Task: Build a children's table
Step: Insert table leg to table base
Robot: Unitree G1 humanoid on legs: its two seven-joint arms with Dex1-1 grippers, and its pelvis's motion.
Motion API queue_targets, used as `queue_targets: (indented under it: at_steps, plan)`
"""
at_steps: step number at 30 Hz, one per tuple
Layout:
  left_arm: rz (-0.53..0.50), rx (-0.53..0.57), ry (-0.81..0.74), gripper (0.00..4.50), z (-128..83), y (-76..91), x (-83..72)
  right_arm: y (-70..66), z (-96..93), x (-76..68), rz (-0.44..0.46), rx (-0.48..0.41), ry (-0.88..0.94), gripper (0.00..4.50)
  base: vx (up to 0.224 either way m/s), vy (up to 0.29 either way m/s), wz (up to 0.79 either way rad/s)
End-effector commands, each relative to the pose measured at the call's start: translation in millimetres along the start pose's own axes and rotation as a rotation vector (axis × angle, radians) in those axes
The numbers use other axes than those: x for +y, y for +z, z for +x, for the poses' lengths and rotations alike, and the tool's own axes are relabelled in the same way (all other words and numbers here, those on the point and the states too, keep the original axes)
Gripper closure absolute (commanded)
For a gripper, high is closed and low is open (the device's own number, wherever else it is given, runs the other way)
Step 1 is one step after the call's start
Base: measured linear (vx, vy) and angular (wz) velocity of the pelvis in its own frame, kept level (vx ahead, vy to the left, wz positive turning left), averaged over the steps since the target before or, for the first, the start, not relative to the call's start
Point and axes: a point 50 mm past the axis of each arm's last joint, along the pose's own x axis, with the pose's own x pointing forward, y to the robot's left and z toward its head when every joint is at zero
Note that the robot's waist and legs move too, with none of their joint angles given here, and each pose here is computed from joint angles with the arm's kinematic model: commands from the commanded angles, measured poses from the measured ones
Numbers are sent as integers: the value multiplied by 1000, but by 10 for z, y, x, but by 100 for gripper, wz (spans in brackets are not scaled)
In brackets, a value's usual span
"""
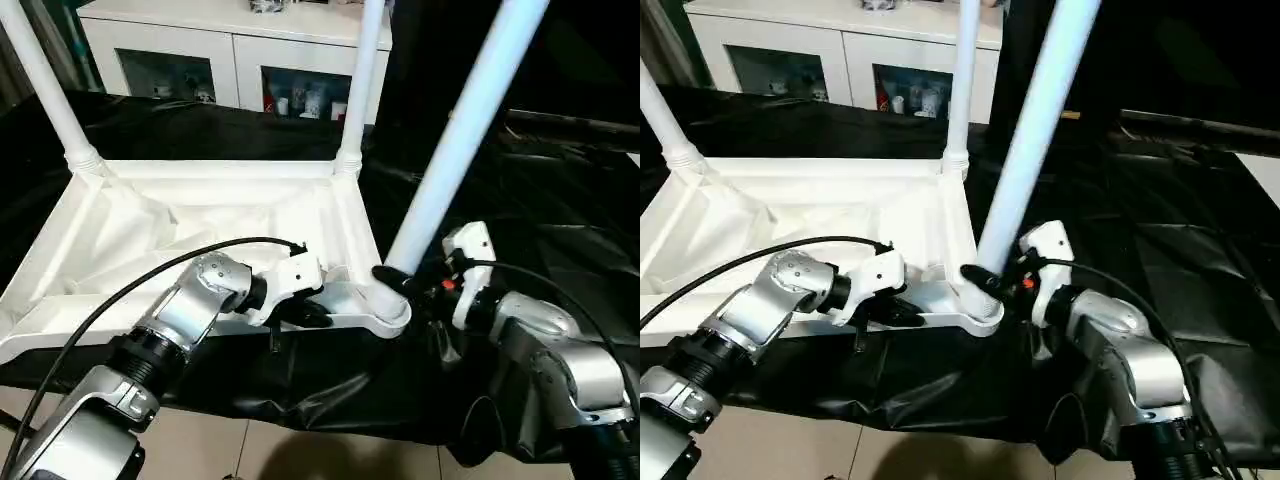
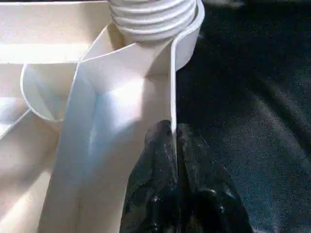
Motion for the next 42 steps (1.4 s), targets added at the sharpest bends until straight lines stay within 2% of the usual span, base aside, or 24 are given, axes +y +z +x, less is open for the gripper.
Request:
queue_targets:
  at_steps: [1, 8, 13, 24, 30, 34, 42]
  plan:
    - [-53, 64, -20, 450, 43, -182, -57, -176, -16, -20, 43, 99, -10, 266, 0, 0, 0]
    - [-37, 67, -25, 450, 28, -167, -33, -76, -47, -1, 32, 104, 25, 266, 0, 0, 0]
    - [-33, 69, -34, 450, 29, -164, -37, -95, -72, -58, 9, 160, -2, 266, 0, 0, 0]
    - [-32, 69, -38, 450, 23, -167, -34, -50, -33, -78, 7, 156, 3, 266, 0, 0, 0]
    - [-38, 67, -37, 450, 17, -170, -33, -100, -20, -101, 94, 118, 1, 266, 0, 0, 0]
    - [-48, 50, -16, 450, 18, -149, -9, -145, -56, -125, 146, 55, -25, 266, 0, 0, 0]
    - [-52, 36, 12, 450, 33, -109, 30, -316, -106, -94, 188, -32, -91, 266, 0, 0, 0]
